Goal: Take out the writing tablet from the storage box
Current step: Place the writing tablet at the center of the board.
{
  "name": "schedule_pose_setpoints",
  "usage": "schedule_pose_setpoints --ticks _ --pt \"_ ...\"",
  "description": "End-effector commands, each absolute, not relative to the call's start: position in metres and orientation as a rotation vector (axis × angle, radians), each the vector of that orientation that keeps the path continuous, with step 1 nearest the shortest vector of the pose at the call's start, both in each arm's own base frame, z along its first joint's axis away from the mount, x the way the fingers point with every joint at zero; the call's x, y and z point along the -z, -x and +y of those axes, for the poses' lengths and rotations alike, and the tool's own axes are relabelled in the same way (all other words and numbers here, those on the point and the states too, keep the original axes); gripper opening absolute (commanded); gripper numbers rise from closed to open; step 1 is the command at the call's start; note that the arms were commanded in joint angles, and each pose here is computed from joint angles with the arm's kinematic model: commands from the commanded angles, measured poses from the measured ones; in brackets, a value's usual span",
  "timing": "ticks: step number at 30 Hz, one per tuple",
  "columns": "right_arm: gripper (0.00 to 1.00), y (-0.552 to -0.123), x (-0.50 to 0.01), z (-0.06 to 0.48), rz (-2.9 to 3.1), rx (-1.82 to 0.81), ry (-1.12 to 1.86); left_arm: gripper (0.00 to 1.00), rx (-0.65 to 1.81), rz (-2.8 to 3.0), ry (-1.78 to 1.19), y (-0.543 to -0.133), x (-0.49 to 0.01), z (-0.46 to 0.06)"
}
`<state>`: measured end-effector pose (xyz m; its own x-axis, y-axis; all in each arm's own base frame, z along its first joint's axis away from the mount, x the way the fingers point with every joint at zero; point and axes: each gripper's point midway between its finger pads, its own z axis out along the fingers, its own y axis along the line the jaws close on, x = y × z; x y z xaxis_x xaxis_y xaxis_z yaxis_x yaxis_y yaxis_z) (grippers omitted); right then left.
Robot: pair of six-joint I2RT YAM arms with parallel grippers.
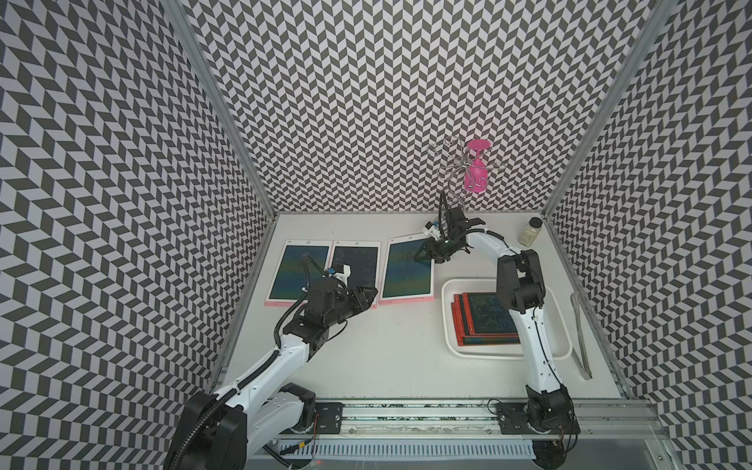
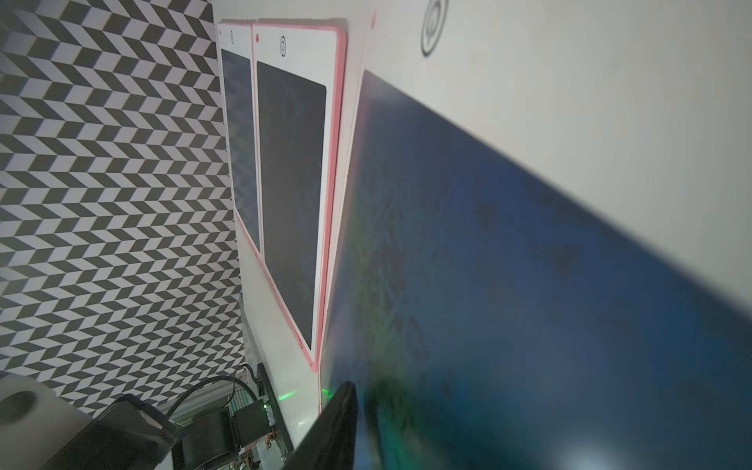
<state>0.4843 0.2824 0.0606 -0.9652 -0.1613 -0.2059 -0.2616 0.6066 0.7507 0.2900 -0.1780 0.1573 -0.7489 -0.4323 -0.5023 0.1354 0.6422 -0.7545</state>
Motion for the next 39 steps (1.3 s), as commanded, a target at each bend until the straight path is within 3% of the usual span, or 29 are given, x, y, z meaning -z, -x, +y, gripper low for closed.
schedule_pose_setpoints --ticks 1,14,22,39 --pt "0.45 -0.487 -0.055 0.292 2.682 -1.286 0.424 0.38 1.087 2.163 0.227 -0.292 -0.157 -0.178" --pt "0.49 -0.482 -0.042 0.297 2.718 -1.241 0.441 0.38 1.096 2.166 0.223 -0.292 -0.156 -0.179" --pt "0.60 -0.489 -0.046 0.296 2.725 -1.212 0.366 0.38 1.098 2.167 0.224 -0.292 -0.156 -0.179" --pt "0.69 -0.500 -0.026 0.269 2.822 -0.989 0.138 0.38 1.100 2.177 0.222 -0.292 -0.153 -0.180"
